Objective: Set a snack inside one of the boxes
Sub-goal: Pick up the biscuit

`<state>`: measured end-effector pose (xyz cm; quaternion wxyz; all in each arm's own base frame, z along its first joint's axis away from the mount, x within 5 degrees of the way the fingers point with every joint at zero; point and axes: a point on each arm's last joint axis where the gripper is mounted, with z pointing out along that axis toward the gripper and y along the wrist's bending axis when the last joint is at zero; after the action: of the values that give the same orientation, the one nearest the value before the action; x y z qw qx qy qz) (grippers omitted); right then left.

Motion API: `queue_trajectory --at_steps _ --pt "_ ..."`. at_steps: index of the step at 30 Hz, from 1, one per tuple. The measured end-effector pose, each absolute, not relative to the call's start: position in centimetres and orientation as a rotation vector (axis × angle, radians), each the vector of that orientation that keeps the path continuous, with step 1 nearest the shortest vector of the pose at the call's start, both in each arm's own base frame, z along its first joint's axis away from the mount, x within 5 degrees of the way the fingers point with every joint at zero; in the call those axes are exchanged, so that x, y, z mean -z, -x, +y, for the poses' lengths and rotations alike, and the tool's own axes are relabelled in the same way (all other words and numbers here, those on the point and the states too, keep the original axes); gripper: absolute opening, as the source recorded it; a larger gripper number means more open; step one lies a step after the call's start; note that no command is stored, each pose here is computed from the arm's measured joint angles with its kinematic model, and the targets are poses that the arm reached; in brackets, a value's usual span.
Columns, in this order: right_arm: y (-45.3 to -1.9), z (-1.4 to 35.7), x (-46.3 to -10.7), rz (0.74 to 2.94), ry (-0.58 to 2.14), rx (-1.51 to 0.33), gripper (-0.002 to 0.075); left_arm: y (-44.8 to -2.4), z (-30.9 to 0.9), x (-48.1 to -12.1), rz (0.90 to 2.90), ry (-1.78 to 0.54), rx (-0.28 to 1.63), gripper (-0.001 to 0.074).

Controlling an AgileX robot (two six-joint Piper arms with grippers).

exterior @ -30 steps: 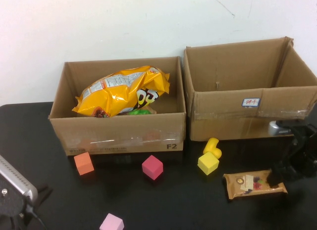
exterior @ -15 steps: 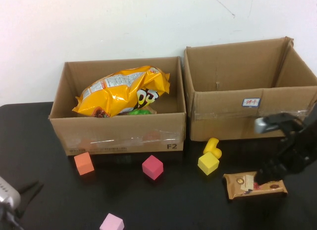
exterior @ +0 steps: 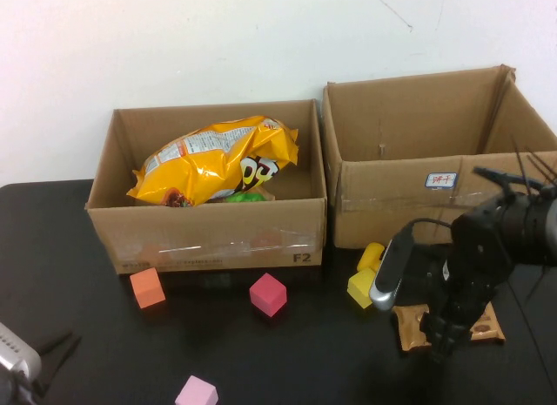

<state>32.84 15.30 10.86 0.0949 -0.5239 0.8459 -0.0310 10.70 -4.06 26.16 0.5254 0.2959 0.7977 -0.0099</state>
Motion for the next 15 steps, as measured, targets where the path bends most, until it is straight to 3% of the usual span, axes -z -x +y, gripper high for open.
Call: queue_trajectory --at_steps 7,15 --pt "-33.8 15.0 -11.2 2.424 1.516 0.329 0.0393 -10.8 -4.1 -25.5 1.877 -0.673 0.031 -0.0001" --pt "-33.9 14.7 -11.3 2.509 1.347 0.356 0.0423 -10.9 -4.1 -25.7 1.870 -0.636 0.058 -0.0001"
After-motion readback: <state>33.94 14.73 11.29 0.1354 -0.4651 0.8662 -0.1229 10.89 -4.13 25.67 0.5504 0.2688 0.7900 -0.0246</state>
